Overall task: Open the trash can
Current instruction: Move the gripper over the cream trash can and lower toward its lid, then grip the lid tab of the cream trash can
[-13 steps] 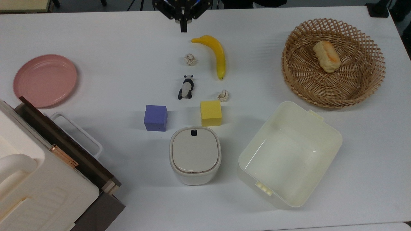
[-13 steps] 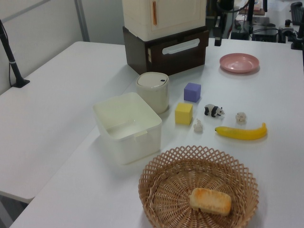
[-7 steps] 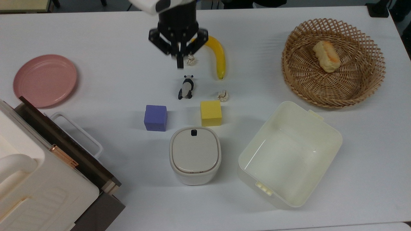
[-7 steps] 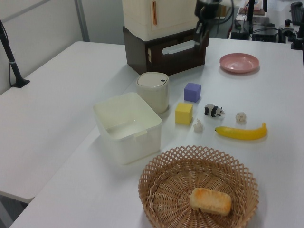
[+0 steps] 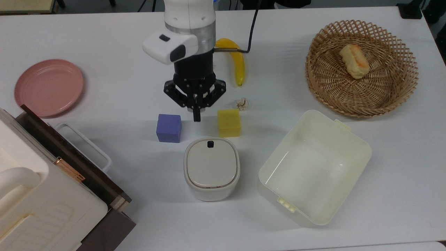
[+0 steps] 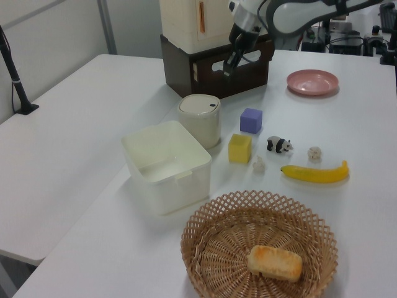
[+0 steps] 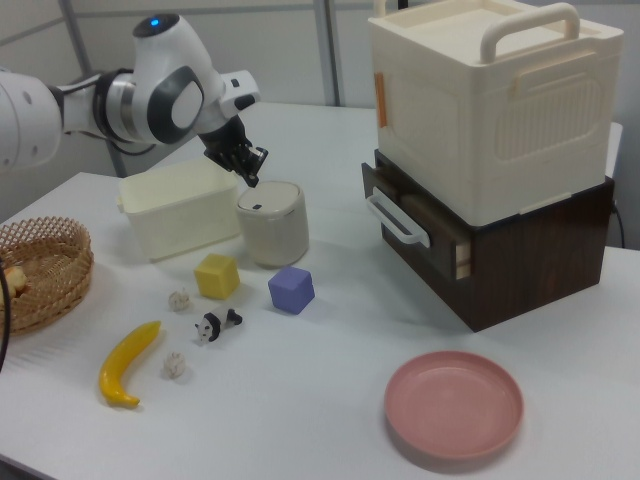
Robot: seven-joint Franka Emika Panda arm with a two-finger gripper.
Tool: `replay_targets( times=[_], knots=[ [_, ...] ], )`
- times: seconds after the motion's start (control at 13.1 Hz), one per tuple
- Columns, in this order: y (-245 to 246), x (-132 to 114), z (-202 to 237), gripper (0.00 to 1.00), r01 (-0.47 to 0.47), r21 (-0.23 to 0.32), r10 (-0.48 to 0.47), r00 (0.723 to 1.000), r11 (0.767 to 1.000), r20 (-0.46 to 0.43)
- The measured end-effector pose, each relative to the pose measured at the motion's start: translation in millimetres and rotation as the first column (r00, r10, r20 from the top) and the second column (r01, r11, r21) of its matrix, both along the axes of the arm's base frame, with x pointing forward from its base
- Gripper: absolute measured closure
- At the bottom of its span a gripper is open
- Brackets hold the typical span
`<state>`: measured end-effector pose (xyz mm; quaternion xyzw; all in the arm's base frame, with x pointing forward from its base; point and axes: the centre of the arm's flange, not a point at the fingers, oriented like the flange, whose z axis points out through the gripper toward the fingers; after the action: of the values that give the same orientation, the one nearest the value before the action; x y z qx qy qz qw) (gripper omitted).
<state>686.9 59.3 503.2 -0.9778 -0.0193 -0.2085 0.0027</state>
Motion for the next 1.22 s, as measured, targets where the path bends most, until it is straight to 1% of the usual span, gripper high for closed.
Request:
replay_targets(
  times=[0.31, 0.61, 0.92, 1.22],
  knots=[
    [8, 18, -26, 0.99, -0.012, 0.006, 0.012, 0.996, 1.000, 0.084],
    [23, 27, -45, 0.99, -0.034, 0.011, 0.032, 0.990, 0.999, 0.136],
    [38, 31, -70, 0.99, -0.054, 0.009, 0.053, 0.991, 0.998, 0.121],
    [43, 31, -79, 0.99, -0.061, 0.008, 0.060, 0.992, 0.998, 0.110]
  ],
)
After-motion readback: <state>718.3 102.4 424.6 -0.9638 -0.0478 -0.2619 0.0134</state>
